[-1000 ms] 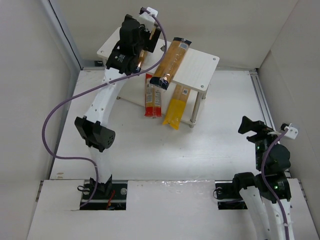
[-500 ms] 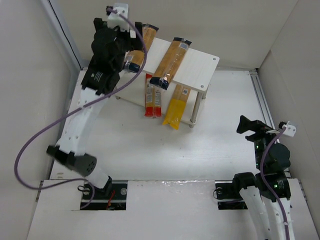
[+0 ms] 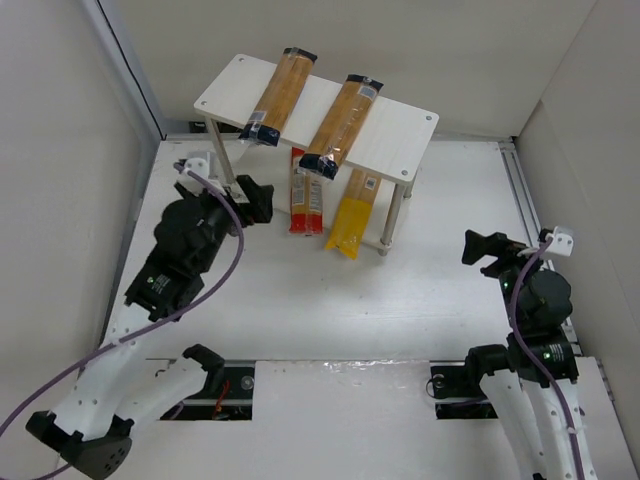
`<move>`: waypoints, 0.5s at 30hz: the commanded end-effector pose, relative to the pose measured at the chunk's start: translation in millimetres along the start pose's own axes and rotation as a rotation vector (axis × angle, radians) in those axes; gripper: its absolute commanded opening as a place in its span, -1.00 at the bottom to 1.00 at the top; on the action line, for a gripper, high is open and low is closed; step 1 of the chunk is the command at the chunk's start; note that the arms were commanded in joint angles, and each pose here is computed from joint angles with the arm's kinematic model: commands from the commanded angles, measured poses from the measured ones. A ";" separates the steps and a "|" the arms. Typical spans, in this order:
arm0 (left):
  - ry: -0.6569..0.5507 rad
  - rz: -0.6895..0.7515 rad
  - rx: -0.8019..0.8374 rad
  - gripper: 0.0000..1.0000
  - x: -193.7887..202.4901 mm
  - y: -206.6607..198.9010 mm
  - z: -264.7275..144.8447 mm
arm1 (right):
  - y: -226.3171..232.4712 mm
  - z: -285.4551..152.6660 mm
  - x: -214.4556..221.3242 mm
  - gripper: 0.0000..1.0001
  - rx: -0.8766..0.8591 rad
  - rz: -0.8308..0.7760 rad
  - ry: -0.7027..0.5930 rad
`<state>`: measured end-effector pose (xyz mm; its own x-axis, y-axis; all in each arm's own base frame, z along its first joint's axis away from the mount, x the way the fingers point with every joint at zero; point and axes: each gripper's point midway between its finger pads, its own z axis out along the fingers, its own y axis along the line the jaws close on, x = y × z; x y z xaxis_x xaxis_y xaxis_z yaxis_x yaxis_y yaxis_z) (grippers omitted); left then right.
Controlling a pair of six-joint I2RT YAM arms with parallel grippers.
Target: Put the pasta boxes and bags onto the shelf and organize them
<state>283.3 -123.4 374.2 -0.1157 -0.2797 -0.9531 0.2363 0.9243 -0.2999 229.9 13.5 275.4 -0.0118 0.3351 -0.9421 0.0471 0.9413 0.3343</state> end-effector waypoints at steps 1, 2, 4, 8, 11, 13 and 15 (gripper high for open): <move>0.133 -0.093 -0.004 1.00 57.7 -10.5 -0.1 | 10.9 -2.4 -17.3 1.00 -0.053 -0.003 -0.065; 0.190 -0.086 0.019 1.00 83.0 -17.2 -2.5 | 10.9 -2.4 -17.3 1.00 -0.053 -0.003 -0.065; 0.246 -0.080 0.019 1.00 111.8 -19.3 2.2 | 10.9 -2.4 -17.3 1.00 -0.053 -0.003 -0.065; 0.401 -0.075 -0.051 1.00 180.9 -6.5 11.7 | 11.6 -5.9 -21.0 1.00 -0.059 0.000 -0.082; 0.456 -0.076 -0.095 1.00 210.5 -0.5 21.2 | 10.1 -4.5 -16.3 1.00 -0.055 -0.002 -0.072; 0.470 -0.072 -0.119 1.00 227.2 1.8 33.1 | 10.1 -4.5 -16.3 1.00 -0.055 -0.002 -0.072; 0.465 -0.051 -0.157 1.00 233.8 4.6 43.5 | 8.6 -4.3 -16.8 1.00 -0.046 -0.002 -0.075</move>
<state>277.1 -185.6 133.2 -0.6247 -0.1295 -0.7700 0.1121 0.9611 -0.2526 226.5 14.8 280.2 0.0139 0.3327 -0.9429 0.0263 0.9426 0.3330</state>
